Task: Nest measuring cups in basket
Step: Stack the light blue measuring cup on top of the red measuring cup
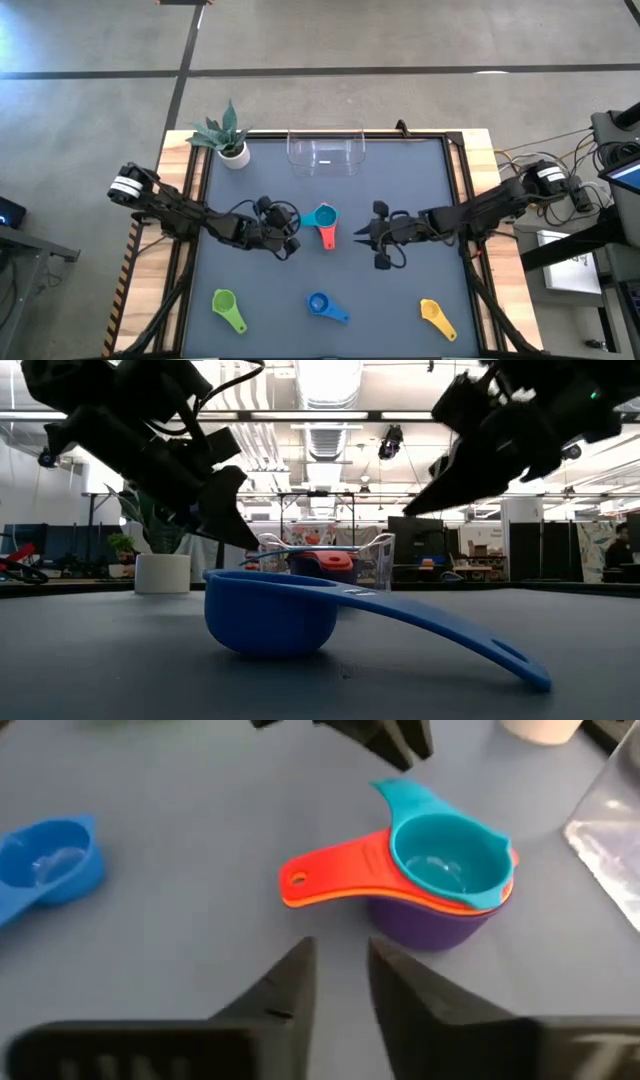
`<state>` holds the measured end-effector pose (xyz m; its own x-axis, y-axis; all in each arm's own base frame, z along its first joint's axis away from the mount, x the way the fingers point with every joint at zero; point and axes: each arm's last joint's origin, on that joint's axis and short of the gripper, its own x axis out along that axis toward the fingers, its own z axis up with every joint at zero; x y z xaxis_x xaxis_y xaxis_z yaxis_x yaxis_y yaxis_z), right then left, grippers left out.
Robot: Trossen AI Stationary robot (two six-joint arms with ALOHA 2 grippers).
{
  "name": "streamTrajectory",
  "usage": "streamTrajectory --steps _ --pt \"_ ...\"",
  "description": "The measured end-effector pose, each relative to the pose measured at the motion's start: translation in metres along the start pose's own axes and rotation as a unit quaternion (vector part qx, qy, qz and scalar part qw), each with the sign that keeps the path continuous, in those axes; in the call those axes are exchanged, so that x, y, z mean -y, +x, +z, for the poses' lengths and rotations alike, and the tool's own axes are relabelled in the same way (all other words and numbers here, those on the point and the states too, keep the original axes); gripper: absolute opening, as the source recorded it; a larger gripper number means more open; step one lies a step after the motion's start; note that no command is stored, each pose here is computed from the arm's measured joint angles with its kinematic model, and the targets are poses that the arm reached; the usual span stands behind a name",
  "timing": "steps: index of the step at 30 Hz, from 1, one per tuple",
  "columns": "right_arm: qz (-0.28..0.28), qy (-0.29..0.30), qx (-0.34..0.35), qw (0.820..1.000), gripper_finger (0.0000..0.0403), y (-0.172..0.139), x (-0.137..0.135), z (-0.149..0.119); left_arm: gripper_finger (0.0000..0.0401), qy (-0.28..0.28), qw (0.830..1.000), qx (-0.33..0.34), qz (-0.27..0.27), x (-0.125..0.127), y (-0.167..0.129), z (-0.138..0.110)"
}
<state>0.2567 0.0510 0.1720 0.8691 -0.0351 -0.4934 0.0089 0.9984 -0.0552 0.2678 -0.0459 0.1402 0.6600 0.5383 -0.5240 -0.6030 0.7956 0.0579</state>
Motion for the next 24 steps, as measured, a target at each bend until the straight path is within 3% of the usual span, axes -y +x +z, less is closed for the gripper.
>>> streamTrajectory --steps 5,24 --pt "0.002 0.002 -0.01 1.0 0.0014 0.02 0.002 -0.008 0.0084 -0.003 1.0 -0.002 0.009 -0.004 0.003 0.001" --pt "-0.012 0.002 -0.056 0.998 0.0013 0.077 -0.001 -0.011 0.0084 -0.014 0.999 -0.024 0.019 -0.012 0.011 0.001"
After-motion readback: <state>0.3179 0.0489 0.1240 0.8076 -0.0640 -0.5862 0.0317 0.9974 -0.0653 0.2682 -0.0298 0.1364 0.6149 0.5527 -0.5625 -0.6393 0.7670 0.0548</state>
